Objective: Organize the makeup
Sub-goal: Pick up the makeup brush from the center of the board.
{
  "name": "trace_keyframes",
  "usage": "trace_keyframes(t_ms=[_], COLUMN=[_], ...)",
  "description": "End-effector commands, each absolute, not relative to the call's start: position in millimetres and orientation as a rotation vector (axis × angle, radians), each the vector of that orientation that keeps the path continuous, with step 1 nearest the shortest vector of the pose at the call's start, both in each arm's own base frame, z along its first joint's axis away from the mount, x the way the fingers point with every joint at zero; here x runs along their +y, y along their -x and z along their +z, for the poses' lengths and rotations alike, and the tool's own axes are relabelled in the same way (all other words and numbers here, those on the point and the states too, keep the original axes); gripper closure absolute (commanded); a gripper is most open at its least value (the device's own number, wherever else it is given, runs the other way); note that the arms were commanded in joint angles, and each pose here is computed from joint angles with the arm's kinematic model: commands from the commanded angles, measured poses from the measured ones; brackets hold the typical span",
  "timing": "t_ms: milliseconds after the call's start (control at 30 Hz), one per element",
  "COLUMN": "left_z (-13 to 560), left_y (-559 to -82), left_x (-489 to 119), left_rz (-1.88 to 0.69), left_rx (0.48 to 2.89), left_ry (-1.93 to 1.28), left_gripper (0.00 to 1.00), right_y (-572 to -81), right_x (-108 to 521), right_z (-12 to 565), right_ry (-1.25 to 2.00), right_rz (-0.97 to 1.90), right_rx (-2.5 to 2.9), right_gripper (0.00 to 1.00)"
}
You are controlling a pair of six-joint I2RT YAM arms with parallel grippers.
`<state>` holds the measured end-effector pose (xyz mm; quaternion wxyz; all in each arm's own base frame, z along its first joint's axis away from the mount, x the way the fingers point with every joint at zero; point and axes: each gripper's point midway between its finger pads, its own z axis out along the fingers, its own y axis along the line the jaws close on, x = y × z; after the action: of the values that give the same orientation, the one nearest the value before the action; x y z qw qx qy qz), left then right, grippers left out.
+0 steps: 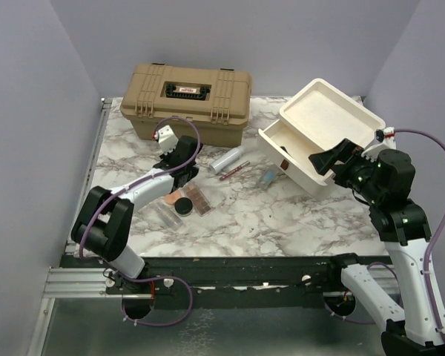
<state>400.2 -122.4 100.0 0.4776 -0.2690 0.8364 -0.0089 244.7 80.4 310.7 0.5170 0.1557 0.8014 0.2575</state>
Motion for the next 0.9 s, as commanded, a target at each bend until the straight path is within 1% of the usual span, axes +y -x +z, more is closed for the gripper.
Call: trace_keyframes(t_ms=[0, 333, 633, 867], left_z=[111, 145, 155, 193], left_y=[-384, -366, -349, -333], left_x=[-130, -140, -162, -180], left_rz=[-0.127, -0.282, -0.464, -0.622], left_rx=[2.055, 2.025, 2.033, 1.938], left_ry=[0.62, 0.501, 0.38, 0.211], left_gripper=[1.0, 1.0, 1.0, 1.0], right_y=[-242, -232, -230, -228], right_x=[92, 123, 128, 139], right_z=[320, 336, 338, 343], right_ry=[-0.28, -0.063, -0.032, -0.023], right_rz=[0.677, 0.837, 0.862, 0.954], right_rx=[1.893, 1.854, 1.883, 1.864], right_gripper=[0.0, 0.0, 0.0, 0.0])
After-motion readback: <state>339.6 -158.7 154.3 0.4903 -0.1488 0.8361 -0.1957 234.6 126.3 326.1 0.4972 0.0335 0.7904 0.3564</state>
